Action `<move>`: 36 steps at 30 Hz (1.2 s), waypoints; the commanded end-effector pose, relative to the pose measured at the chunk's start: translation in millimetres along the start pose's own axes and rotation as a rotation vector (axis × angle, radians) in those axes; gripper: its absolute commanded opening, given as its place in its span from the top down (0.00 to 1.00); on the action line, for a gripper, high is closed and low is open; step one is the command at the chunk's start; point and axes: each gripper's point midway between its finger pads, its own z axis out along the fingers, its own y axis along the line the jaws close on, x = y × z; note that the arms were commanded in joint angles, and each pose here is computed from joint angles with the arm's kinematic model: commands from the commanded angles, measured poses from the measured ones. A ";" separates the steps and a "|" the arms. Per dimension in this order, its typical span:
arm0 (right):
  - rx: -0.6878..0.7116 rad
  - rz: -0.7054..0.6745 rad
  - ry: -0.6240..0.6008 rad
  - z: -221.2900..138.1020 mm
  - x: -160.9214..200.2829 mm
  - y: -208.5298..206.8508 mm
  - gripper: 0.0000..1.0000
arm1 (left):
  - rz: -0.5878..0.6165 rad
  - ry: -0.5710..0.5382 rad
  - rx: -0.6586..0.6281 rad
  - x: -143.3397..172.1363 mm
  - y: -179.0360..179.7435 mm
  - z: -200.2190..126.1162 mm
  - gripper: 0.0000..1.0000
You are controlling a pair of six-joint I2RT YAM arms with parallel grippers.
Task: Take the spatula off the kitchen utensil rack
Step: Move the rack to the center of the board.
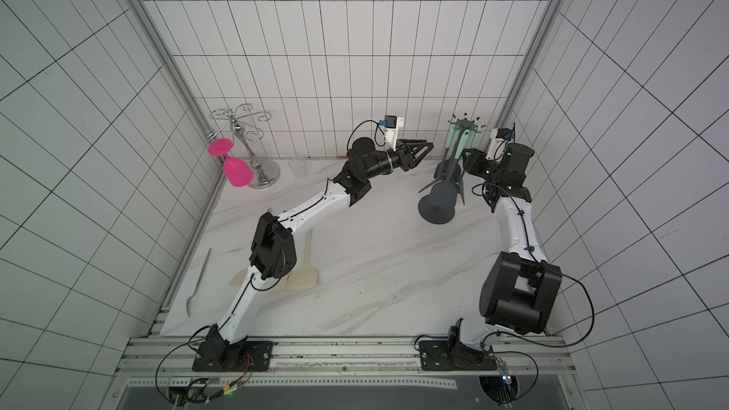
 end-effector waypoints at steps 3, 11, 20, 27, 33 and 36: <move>-0.025 -0.100 -0.054 -14.5 -12.8 21.6 0.74 | -0.011 -0.010 -0.009 5.0 6.0 4.0 0.51; 0.015 -0.183 -0.085 -37.7 -10.4 47.9 0.93 | -0.011 -0.007 0.010 6.2 -9.5 8.1 0.50; 0.123 -0.135 -0.106 -55.6 -17.7 46.1 1.00 | 0.008 0.012 0.022 18.8 -29.4 17.7 0.49; 0.092 -0.135 -0.072 -65.0 -21.6 58.8 1.00 | 0.046 0.010 -0.018 31.6 -31.2 28.1 0.45; -0.022 -0.126 -0.019 -60.3 -7.1 77.8 1.00 | 0.078 0.039 -0.045 42.8 -30.1 31.7 0.42; -0.100 -0.142 -0.003 -58.9 -2.4 93.4 1.00 | 0.094 0.047 -0.055 42.6 -30.6 31.0 0.42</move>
